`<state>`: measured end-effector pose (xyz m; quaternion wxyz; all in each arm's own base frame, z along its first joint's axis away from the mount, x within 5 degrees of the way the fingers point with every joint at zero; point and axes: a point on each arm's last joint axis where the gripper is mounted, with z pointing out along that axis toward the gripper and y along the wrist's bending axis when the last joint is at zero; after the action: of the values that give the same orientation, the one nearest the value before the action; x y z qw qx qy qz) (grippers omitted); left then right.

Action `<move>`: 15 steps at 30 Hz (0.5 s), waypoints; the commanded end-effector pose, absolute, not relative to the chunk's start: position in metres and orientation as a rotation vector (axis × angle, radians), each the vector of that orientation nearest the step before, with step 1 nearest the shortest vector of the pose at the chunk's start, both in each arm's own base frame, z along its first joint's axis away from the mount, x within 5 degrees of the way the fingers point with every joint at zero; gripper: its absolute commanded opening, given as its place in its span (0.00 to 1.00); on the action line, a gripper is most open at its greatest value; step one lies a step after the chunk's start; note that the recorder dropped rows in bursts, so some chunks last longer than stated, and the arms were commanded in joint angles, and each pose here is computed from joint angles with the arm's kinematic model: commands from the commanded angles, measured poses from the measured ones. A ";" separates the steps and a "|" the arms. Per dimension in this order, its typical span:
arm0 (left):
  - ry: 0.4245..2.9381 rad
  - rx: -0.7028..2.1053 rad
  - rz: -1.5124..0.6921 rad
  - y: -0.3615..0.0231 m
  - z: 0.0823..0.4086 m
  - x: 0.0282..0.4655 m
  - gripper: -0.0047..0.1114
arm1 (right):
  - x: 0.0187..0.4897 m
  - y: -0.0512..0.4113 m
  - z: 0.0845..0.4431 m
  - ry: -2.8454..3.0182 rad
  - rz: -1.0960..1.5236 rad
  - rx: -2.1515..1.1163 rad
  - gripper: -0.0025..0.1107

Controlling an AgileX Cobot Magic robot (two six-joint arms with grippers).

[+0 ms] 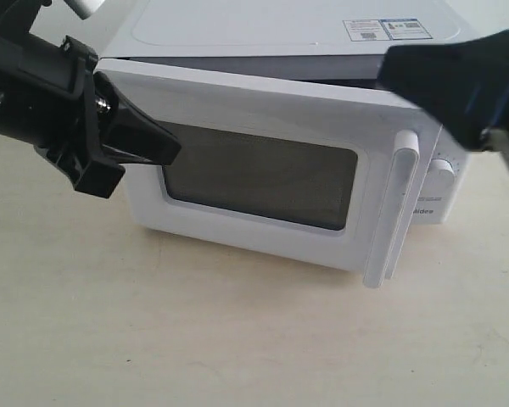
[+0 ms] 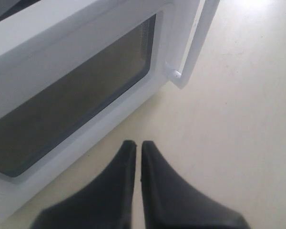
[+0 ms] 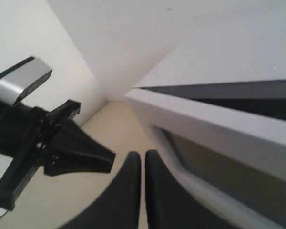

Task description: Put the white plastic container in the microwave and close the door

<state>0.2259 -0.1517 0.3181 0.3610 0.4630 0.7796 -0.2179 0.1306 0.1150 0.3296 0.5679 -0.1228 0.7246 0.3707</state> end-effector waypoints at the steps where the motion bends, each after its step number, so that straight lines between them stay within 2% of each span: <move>1: 2.007 1.174 -0.578 -0.154 0.321 0.225 0.08 | 0.134 0.133 0.313 1.831 0.880 -0.318 0.02; 5: 2.007 1.174 -0.578 -0.154 0.321 0.225 0.08 | 0.156 0.136 0.265 2.137 0.501 -0.408 0.02; 7: 2.007 1.174 -0.578 -0.154 0.321 0.225 0.08 | 0.163 0.149 0.255 2.116 0.505 -0.507 0.02; 12: 2.025 1.155 -0.592 -0.154 0.320 0.225 0.08 | 0.187 0.175 0.269 2.074 0.542 -0.519 0.02; 15: 2.030 1.148 -0.596 -0.154 0.320 0.225 0.08 | 0.189 0.175 0.282 2.040 0.532 -0.513 0.02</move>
<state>0.2260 -0.1517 0.3181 0.3580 0.4510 0.7865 -0.2232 0.1887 0.1761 0.2741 0.4545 -0.2029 0.8384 0.2223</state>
